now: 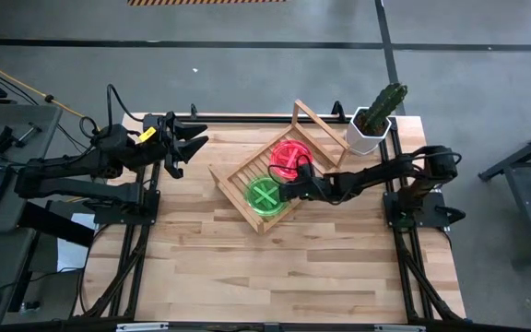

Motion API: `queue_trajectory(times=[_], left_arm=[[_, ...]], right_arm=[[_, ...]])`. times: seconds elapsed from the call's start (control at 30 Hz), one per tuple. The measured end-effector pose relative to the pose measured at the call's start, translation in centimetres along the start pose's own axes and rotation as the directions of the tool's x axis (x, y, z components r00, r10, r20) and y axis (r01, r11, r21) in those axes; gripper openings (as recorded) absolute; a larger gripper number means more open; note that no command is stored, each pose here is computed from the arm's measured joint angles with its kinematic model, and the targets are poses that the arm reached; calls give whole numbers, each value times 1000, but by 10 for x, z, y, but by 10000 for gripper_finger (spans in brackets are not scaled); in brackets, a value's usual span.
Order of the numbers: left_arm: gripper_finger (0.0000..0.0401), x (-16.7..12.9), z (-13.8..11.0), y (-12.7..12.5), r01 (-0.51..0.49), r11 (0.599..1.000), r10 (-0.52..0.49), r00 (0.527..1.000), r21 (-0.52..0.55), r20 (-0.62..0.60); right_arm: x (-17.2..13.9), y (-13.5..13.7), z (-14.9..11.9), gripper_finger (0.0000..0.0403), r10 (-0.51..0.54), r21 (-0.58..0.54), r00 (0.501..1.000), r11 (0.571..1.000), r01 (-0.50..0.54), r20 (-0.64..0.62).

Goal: Place and stack plates onto a shelf
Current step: Return to Home Position

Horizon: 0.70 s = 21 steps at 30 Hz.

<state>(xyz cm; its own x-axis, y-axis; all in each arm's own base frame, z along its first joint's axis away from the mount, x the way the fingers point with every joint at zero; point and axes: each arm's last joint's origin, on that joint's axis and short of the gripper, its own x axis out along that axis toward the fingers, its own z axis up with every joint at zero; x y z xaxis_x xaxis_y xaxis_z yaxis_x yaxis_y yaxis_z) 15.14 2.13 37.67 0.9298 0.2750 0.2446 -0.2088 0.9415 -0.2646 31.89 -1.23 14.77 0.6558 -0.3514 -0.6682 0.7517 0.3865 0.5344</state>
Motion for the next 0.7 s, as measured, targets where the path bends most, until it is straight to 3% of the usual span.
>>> queue_trajectory(times=[0.17, 0.37, 0.57, 0.7], left_arm=[[172, 0, 0, 0, 4, 1000, -4, 1000, 0, -1], [172, -7, 4, -1, 46, 999, -46, 999, -3, 1], [172, -14, 4, 0, 36, 999, -36, 999, 1, -29], [172, -17, 1, 1, 32, 999, -31, 997, 8, -75]], right_arm=[[-33, 9, 12, 211, 73, -188, 996, 979, -82, -50], [-95, -1, 13, 220, -27, -405, 995, 914, -16, -100], [-144, -10, 12, 218, -28, -471, 995, 882, -20, -95], [-164, -15, 13, 195, 3, -483, 994, 874, -54, -106]])
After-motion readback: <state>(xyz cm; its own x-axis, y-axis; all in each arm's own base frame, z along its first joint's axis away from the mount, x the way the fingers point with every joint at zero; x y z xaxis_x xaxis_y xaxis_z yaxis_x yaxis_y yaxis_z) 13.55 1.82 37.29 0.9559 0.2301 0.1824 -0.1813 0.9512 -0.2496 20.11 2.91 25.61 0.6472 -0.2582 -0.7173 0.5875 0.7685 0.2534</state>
